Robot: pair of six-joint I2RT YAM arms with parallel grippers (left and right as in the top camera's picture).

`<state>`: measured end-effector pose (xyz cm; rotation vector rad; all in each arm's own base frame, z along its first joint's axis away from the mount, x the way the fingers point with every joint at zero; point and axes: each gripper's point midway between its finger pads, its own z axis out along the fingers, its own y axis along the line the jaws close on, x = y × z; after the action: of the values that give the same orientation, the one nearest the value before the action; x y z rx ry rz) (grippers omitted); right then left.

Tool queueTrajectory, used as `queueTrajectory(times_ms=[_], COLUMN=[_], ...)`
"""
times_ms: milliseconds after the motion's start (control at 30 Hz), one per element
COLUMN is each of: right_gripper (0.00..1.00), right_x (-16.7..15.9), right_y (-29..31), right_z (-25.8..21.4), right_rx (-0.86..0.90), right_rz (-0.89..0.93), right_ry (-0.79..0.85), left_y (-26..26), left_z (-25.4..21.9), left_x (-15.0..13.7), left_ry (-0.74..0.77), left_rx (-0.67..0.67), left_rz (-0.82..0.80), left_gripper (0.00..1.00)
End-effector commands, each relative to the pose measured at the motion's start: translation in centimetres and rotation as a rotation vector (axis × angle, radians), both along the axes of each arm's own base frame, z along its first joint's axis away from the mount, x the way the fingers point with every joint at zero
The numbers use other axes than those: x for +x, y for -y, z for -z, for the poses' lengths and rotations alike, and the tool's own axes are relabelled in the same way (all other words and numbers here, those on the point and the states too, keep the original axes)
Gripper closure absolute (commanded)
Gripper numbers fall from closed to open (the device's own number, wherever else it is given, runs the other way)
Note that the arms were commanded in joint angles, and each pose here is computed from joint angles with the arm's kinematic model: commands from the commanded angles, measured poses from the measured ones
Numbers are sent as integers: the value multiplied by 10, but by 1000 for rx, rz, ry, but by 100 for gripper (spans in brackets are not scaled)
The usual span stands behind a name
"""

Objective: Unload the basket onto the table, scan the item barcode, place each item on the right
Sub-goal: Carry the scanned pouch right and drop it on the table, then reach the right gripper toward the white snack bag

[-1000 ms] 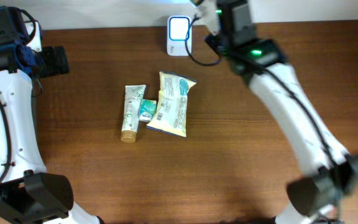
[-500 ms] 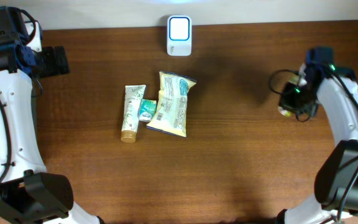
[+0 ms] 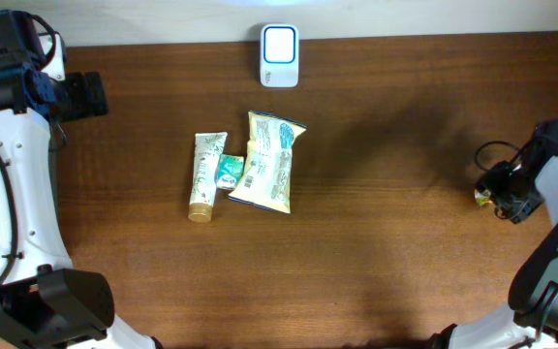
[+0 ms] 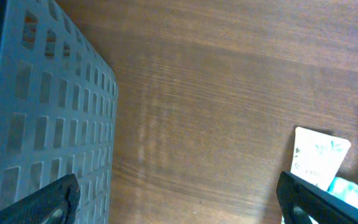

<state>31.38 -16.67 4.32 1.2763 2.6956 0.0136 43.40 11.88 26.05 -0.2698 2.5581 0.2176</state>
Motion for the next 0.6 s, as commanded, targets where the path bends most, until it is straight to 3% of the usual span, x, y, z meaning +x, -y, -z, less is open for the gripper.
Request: queueTrajectory(times_ms=[0,100,167,200,300,400,500,567], right_gripper=[37,36,31,14,1,1,1,1], right_x=[32,50,60,65,78,83,79,73], right_y=[-16,-82,-127,-152,-231,-308,-348,-393], right_z=[-66,-117,-124,-123,-119,-91,-60,-18], right_rx=[85,226,272,285,311,350,413,562], right_rz=[-101,-330,-449,-514,-635,-741,-799,-870], right_ry=[136,187,204,209,226,216,162,108], left_y=[-1,-1,-1,-1,-1,-1,-1,-1], left_z=[1,1,1,1,1,1,1,1], left_x=[1,1,1,1,1,1,1,1], left_ry=[-5,-5,-5,-5,-5,-5,-5,-5], left_rx=[5,5,5,5,5,5,5,5], left_rz=[12,12,12,12,12,12,12,12], left_gripper=[1,1,1,1,1,1,1,1])
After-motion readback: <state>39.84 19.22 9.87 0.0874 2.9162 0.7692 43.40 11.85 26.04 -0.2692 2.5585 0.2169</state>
